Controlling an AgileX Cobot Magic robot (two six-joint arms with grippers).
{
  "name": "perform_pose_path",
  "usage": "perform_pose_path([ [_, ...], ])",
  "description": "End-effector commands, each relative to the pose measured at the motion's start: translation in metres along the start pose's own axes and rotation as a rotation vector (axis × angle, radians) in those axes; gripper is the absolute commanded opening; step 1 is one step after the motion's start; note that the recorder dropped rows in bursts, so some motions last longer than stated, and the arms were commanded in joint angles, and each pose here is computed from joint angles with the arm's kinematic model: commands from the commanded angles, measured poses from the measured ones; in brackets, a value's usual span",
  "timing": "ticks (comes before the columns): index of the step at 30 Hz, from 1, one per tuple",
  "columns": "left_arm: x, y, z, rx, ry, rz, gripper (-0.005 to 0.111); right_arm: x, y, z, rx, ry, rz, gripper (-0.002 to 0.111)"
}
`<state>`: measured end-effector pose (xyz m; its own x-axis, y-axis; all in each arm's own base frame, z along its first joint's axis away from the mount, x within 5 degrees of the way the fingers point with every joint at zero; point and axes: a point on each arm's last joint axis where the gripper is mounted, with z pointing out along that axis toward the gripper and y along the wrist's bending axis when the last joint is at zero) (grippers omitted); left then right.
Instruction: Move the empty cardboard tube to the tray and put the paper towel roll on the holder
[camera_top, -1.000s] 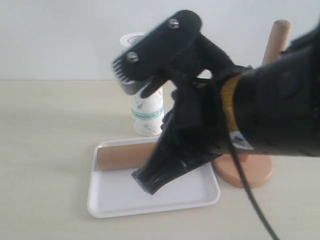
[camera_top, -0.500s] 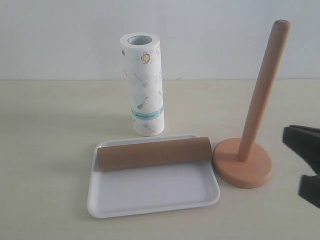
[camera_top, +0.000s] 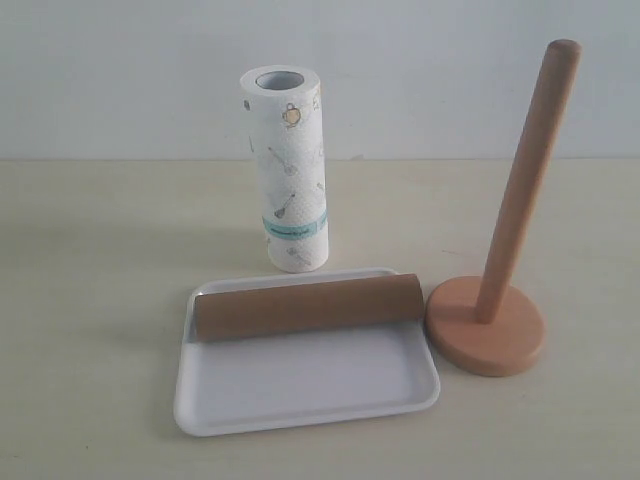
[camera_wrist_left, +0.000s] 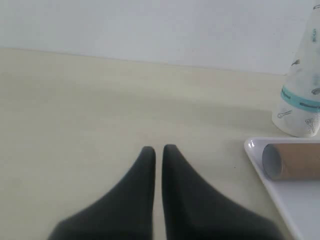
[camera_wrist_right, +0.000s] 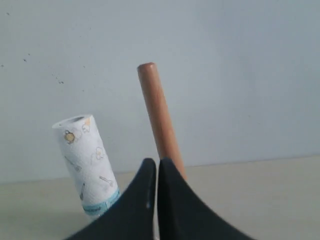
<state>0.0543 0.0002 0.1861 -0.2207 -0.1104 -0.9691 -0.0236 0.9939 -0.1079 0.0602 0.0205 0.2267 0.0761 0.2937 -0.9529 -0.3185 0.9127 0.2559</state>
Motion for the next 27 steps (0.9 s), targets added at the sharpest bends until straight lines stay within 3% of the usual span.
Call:
perform_pose_path([
  [1,0.001,0.000,0.000,-0.003,-0.002,-0.003,0.005,-0.005,0.008,-0.002,-0.098,-0.097,0.012,0.001],
  [10,0.001,0.000,0.000,-0.003,-0.002,-0.003,0.005,-0.003,0.006,-0.002,-0.073,-0.069,0.026,0.001],
  [17,0.001,0.000,0.000,-0.003,-0.002,-0.003,0.005,0.013,-0.011,-0.002,0.117,0.103,0.019,0.001],
  [27,0.001,0.000,0.000,-0.003,-0.002,-0.003,0.005,0.029,-0.014,-0.006,0.133,0.288,-0.125,0.001],
])
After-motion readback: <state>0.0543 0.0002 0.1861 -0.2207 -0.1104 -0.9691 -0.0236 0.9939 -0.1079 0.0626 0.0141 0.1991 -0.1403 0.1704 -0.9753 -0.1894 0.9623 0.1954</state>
